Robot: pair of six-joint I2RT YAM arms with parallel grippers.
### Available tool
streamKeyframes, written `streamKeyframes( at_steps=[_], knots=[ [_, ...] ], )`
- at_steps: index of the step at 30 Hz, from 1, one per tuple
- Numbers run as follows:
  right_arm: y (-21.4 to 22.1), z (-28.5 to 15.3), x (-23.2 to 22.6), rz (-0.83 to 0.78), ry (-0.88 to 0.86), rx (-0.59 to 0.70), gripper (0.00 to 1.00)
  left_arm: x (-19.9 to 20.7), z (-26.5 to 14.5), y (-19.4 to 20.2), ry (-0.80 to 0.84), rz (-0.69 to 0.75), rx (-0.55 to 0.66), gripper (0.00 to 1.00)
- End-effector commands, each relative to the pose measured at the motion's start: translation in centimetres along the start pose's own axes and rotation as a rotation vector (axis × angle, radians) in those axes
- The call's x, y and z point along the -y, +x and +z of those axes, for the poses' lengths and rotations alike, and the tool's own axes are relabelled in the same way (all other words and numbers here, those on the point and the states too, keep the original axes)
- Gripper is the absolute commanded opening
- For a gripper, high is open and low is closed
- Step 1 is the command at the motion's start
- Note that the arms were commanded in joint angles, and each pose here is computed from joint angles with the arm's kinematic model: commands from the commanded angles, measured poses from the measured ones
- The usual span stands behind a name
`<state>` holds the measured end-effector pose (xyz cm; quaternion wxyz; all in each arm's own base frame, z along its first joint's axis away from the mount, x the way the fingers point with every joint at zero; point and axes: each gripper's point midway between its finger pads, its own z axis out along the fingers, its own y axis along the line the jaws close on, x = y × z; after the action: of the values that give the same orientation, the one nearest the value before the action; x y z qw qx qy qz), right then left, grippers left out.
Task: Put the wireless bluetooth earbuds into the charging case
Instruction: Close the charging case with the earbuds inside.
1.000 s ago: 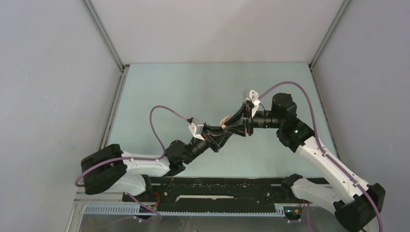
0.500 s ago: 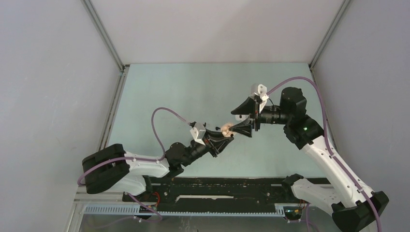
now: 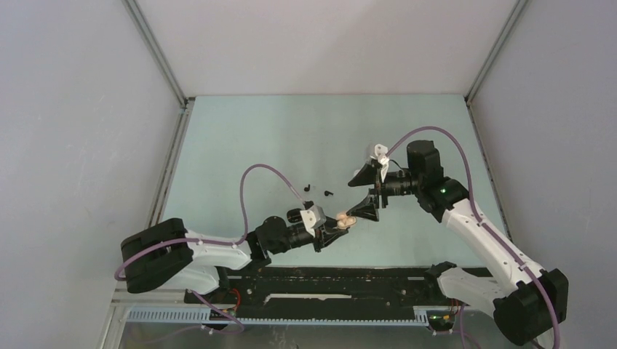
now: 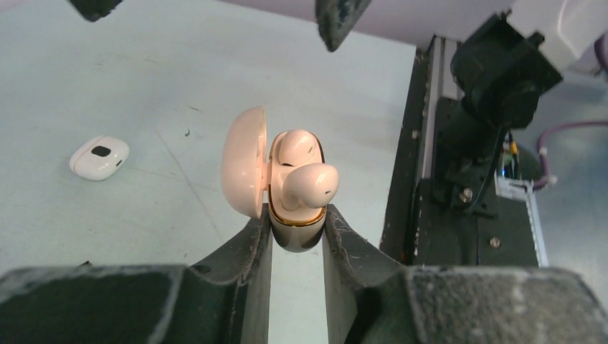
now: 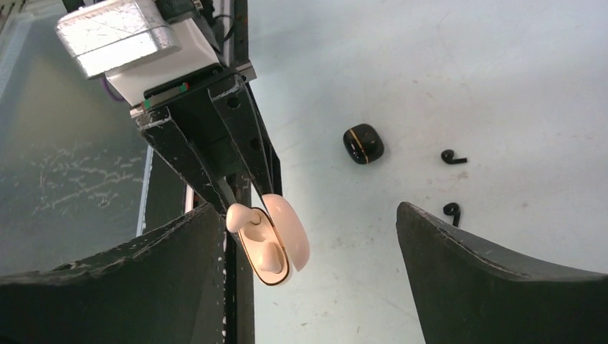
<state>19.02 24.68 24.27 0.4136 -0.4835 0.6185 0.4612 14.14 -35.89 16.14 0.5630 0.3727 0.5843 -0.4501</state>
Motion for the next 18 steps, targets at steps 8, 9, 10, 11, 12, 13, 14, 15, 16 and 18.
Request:
streamKeyframes(
  at_steps=[8,9,10,11,12,13,14,15,16,18],
  knots=[
    [4.5,1.3,-0.2,-0.142,-0.106,-0.125,0.96,1.0,0.2,1.7,0.131,0.046,-0.034,0.00],
    [5.0,1.5,-0.3,-0.151,-0.112,-0.143,0.96,0.9,0.2,1.7,0.133,0.039,-0.032,0.00],
    [5.4,1.8,-0.4,-0.156,-0.118,-0.158,0.95,0.8,0.3,1.6,0.135,0.036,-0.025,0.00],
    [5.7,1.9,-0.4,-0.157,-0.119,-0.172,0.94,0.8,0.3,1.6,0.136,0.033,-0.021,0.00],
    [6.0,2.1,-0.4,-0.153,-0.121,-0.180,0.93,0.7,0.3,1.5,0.137,0.030,-0.016,0.00],
    [6.1,2.2,-0.4,-0.151,-0.123,-0.187,0.93,0.7,0.3,1.4,0.137,0.027,-0.014,0.00],
    [6.3,2.4,-0.4,-0.145,-0.128,-0.192,0.93,0.6,0.3,1.4,0.137,0.025,-0.012,0.00],
    [6.5,2.5,-0.5,-0.141,-0.133,-0.197,0.93,0.6,0.3,1.4,0.138,0.024,-0.011,0.00],
    [6.7,2.6,-0.5,-0.138,-0.135,-0.205,0.93,0.7,0.3,1.4,0.141,0.024,-0.008,0.00],
    [6.9,2.8,-0.1,-0.133,-0.118,-0.213,0.92,0.7,0.2,1.4,0.146,0.025,-0.008,0.00]
  ],
)
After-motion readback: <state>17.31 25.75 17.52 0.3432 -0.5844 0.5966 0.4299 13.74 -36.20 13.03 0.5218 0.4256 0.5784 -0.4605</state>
